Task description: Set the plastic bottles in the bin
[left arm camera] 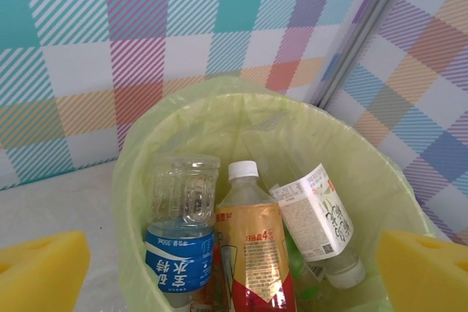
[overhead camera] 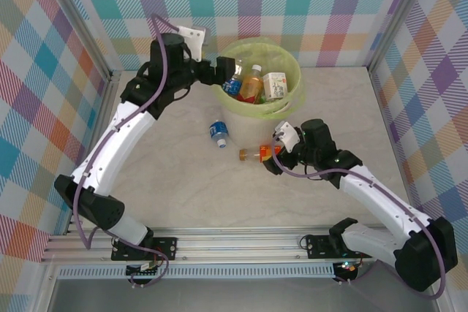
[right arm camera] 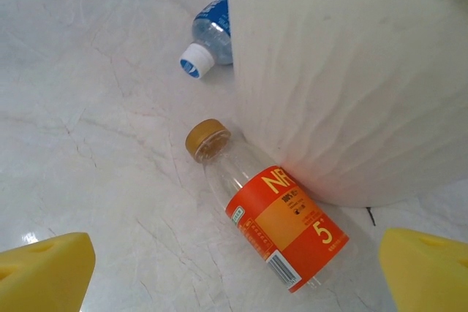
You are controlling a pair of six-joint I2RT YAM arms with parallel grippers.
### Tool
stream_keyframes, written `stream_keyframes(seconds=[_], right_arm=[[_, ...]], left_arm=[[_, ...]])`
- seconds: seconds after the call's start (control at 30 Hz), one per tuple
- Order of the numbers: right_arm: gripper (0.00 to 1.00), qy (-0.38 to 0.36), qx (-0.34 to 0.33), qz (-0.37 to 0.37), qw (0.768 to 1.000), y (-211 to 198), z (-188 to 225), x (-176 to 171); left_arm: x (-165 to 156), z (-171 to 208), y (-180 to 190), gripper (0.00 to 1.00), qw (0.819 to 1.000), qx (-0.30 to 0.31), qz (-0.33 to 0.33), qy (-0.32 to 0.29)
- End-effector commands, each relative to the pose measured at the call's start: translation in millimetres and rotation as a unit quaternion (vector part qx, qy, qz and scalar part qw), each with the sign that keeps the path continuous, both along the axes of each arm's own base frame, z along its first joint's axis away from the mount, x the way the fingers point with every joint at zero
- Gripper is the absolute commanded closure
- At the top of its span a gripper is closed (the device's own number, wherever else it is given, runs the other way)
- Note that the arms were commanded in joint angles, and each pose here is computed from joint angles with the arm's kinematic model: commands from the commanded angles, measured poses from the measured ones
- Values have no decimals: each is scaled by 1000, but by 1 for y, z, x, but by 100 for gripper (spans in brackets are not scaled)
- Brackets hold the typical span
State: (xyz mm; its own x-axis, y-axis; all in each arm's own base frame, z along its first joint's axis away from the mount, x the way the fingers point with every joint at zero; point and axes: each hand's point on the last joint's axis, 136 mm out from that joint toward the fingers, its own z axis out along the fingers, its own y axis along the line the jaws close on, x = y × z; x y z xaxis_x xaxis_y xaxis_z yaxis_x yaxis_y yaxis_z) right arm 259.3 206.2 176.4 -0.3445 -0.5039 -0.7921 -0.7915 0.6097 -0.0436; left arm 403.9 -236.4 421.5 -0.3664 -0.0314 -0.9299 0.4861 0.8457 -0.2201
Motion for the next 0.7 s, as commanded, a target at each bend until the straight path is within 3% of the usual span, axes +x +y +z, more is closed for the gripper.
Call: stream_keyframes(seconds=[0.0, 0.2, 0.33, 0.47, 0.67], right_arm=[[0, 7, -11, 52, 999, 8, -14, -9], [0, 5, -77, 64, 995, 2, -47, -2], [0, 1, -138, 76, 988, -5, -71, 6], [0, -15, -196, 74, 978, -13, -90, 23], [0, -4, -204, 126, 971, 6, -106, 33]], left_arm=[[0, 15, 10, 0, 998, -40, 38, -31], [-15, -2, 46, 0, 987, -99, 120, -34], [-26, -36, 95, 0, 962, -130, 236, -35], [-36, -79, 127, 0, 942, -156, 297, 0], [-48, -135, 158, 0, 917, -182, 351, 62]])
